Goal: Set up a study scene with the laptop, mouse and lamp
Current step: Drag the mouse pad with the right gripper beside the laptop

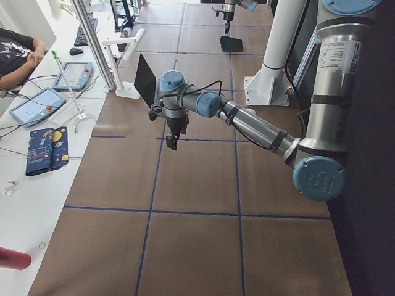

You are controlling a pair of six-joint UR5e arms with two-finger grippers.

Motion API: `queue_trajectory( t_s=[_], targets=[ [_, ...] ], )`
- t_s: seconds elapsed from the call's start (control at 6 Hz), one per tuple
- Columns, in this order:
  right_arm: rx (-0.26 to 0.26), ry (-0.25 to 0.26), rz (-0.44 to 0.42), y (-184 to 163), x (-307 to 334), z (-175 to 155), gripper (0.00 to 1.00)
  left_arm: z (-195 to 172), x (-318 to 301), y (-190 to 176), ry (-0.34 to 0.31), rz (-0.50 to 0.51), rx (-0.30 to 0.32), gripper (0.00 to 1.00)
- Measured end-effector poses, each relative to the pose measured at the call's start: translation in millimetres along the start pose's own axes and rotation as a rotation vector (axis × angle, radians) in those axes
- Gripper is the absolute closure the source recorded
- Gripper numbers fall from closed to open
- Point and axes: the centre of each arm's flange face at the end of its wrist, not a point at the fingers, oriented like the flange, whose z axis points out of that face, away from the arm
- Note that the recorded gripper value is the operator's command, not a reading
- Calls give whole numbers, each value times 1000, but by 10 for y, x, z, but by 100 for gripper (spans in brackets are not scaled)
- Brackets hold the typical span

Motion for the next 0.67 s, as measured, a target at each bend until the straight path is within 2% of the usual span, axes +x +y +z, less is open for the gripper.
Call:
queue_trajectory(
  t_s=[0.33, 0.67],
  targets=[
    [59, -4, 22, -480, -500, 313, 100, 5, 4, 0, 1, 1, -1, 0],
    [94, 16, 46, -990, -1137, 595, 100, 13, 0, 0, 2, -1, -3, 0]
  ],
)
